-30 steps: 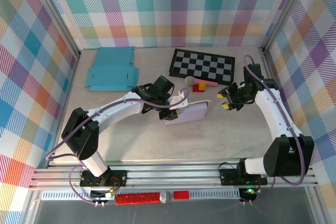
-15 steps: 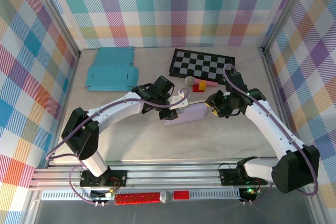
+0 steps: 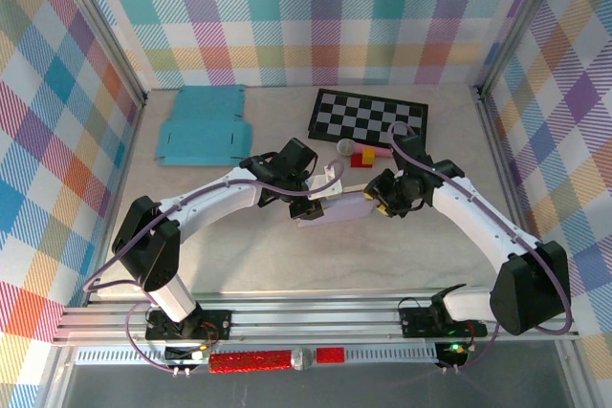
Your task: Fold the paper box
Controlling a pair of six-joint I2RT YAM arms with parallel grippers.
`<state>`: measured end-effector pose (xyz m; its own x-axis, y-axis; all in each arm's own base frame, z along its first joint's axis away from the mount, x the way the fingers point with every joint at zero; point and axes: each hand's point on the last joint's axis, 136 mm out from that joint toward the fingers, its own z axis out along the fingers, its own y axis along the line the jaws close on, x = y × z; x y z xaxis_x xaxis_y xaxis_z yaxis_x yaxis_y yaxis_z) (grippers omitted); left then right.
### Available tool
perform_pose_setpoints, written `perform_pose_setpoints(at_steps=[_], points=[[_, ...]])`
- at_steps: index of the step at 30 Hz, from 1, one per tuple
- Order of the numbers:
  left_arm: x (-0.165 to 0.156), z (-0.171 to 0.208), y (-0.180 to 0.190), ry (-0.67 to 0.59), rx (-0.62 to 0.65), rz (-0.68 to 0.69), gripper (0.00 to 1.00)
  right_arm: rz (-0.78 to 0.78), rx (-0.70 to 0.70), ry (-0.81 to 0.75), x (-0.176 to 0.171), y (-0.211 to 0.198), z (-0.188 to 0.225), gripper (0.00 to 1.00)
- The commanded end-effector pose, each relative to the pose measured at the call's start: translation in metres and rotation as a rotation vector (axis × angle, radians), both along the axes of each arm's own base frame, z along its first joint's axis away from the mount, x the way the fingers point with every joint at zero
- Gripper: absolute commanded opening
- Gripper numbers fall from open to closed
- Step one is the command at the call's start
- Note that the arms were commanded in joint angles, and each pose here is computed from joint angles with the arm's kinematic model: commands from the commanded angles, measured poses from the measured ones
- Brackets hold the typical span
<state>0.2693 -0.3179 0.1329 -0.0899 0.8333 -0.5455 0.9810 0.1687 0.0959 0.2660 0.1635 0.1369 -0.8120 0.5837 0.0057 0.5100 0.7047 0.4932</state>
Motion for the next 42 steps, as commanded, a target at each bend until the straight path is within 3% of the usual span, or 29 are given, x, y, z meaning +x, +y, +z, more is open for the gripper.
perform_pose_setpoints(at_steps=[1, 9, 14, 17, 24, 34, 42], points=[[0.001, 0.013, -0.01, -0.018, -0.031, -0.011, 0.38, -0.001, -0.061, 0.06, -0.011, -0.008, -0.012, 0.4], [-0.001, 0.016, -0.008, -0.015, -0.032, -0.01, 0.3, 0.103, -0.099, -0.153, 0.013, -0.007, 0.04, 0.4], [-0.008, 0.018, -0.003, 0.001, -0.029, -0.018, 0.26, 0.323, -0.25, -0.401, 0.032, -0.019, 0.08, 0.4], [-0.012, 0.019, 0.003, 0.007, -0.021, -0.015, 0.26, 0.499, -0.258, -0.508, 0.039, -0.012, 0.09, 0.39], [-0.021, 0.022, 0.022, 0.038, -0.014, 0.001, 0.26, 0.785, -0.21, -0.491, 0.032, 0.004, 0.071, 0.28], [-0.034, 0.017, 0.044, 0.08, 0.012, 0.014, 0.26, 0.95, -0.139, -0.531, 0.025, 0.021, 0.067, 0.42], [-0.033, 0.012, 0.048, 0.091, 0.022, 0.016, 0.26, 0.986, -0.102, -0.481, 0.013, 0.024, 0.044, 0.43]])
